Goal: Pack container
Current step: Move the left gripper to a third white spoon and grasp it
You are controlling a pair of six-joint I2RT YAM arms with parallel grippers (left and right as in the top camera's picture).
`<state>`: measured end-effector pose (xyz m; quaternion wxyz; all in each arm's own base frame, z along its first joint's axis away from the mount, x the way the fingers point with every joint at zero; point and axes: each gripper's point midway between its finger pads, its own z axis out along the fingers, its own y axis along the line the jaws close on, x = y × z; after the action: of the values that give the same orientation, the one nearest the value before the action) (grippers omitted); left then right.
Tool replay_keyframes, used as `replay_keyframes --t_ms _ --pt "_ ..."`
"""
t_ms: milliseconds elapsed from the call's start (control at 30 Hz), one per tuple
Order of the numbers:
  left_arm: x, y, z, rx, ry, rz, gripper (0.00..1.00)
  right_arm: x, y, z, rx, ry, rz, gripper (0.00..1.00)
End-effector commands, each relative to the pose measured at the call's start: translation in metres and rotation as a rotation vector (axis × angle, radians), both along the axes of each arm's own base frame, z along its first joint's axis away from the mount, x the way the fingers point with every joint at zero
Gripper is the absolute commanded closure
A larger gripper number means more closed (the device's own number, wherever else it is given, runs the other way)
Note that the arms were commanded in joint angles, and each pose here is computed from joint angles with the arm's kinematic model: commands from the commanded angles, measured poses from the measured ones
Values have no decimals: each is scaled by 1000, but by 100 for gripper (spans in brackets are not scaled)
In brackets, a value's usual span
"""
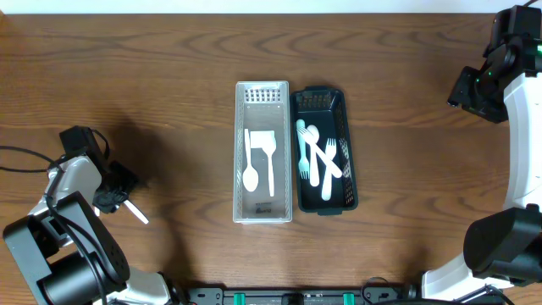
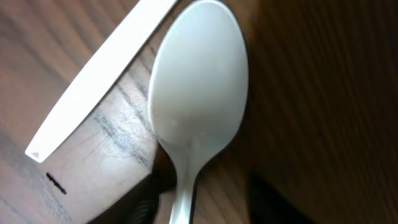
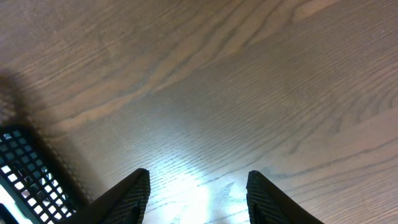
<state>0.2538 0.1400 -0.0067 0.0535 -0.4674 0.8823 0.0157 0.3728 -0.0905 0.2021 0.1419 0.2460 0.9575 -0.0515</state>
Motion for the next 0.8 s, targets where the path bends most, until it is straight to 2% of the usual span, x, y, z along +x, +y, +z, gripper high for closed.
replay_keyframes --t_ms 0,67,233,567,767 --pt "-19 -8 -20 -38 83 -3 69 -1 -2 -3 0 11 3 47" --pt "-19 -8 -20 -38 83 -2 87 -1 -2 -3 0 11 3 47" --pt "-19 -8 -20 -38 83 -2 94 -1 -3 -3 0 11 3 47" --pt "-16 -9 -14 -36 79 -12 94 -1 -3 -3 0 10 3 47" --pt "11 -29 41 2 19 -171 94 -1 -2 -3 0 10 3 47"
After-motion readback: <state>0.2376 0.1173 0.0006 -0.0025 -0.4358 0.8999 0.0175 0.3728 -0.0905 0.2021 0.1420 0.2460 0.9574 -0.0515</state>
